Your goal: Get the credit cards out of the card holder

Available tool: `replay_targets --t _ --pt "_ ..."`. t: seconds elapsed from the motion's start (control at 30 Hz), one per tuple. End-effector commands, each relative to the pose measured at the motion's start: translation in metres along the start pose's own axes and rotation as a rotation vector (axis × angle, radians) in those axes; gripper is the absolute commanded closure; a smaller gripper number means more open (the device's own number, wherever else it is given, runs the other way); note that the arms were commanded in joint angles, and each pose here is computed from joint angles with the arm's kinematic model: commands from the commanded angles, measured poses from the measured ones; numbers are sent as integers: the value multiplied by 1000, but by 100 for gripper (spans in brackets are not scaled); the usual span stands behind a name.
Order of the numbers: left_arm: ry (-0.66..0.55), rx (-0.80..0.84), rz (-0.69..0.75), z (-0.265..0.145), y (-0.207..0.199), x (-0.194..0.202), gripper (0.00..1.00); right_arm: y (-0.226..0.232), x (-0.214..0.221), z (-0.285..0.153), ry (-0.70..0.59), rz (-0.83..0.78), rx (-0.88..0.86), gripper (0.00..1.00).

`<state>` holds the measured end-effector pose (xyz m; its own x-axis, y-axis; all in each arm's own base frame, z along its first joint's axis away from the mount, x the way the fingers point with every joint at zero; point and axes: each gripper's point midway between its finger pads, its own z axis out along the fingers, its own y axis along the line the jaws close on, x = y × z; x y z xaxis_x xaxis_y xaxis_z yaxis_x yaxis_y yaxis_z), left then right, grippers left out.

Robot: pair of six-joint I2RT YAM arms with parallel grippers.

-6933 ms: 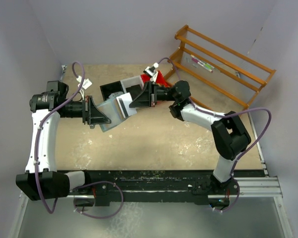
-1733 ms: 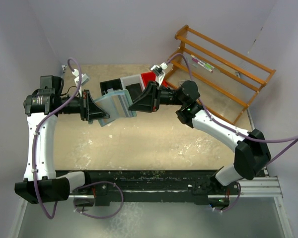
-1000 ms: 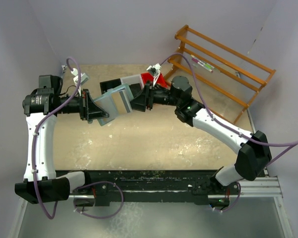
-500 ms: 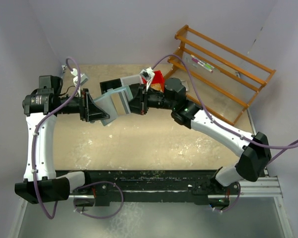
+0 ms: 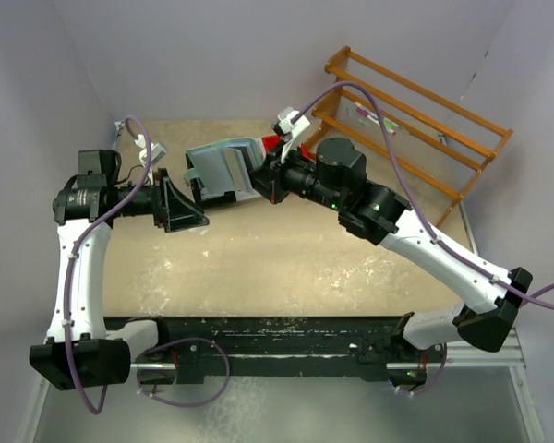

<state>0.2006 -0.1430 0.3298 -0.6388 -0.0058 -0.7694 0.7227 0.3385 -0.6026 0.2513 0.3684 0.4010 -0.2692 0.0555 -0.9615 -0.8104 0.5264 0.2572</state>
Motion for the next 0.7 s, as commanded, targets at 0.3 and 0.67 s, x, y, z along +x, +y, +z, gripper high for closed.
replay_targets --t 0.3,0.67 --pt "-68 -25 91 1 3 -19 34 -26 0 1 97 -294 342 100" --pt "-131 -256 180 -11 21 -39 32 -1 -7 1 63 -293 247 100"
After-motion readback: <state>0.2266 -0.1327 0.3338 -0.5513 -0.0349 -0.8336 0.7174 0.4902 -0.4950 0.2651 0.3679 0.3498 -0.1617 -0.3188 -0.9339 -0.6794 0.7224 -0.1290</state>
